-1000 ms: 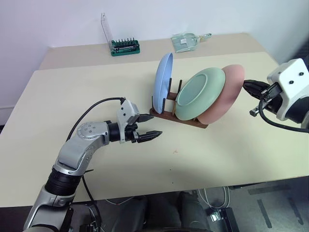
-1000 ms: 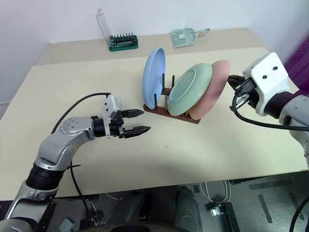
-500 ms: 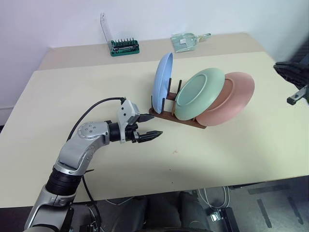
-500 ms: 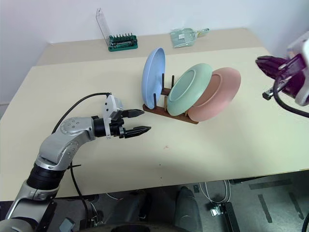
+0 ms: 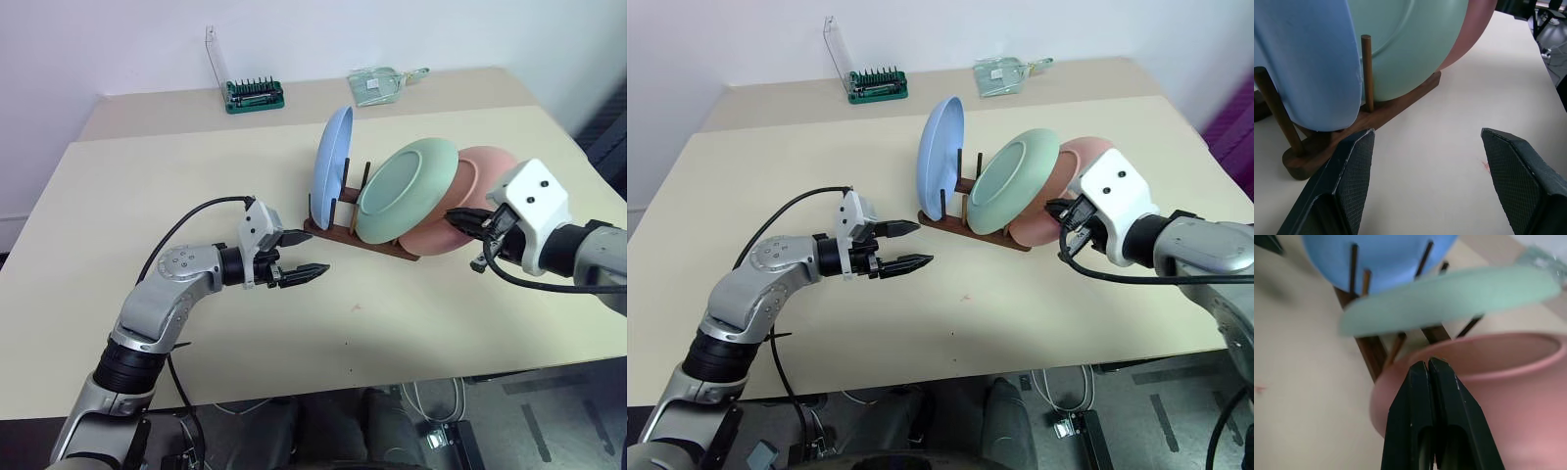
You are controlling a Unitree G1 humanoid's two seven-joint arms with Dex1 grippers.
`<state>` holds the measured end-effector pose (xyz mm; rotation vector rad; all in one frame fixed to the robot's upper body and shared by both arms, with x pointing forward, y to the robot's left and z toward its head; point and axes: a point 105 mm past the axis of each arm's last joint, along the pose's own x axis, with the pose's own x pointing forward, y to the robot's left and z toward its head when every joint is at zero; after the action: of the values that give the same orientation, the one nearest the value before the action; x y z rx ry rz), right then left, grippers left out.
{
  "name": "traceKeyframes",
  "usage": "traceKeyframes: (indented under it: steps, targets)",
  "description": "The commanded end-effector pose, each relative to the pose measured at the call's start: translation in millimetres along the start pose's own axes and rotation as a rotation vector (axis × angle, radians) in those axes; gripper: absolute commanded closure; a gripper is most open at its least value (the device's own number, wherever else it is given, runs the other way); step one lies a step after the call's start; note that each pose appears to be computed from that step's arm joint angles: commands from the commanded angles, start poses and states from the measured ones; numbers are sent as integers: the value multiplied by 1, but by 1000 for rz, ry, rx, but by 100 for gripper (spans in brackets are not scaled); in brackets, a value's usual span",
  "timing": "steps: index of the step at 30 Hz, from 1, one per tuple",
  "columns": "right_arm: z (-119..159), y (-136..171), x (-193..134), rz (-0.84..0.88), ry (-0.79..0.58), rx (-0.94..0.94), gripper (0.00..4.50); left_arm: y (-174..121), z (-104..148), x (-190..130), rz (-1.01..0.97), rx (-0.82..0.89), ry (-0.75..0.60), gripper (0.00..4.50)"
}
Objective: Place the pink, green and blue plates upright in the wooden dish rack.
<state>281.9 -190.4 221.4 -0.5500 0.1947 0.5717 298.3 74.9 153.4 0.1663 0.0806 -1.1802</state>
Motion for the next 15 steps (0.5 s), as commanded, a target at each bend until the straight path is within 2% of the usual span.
traceKeyframes:
  steps: [1, 5, 15]
  targets:
    - [15, -9, 7, -43, -67, -54, 448, -2, 10, -2, 4, 36, -25, 90]
    - [32, -13, 17, -53, -126, -85, 448, -2, 10, -2, 10, 36, -27, 90]
    - [67, 7, 29, 45, -221, -182, 448, -3, 9, -2, 19, 32, -33, 90]
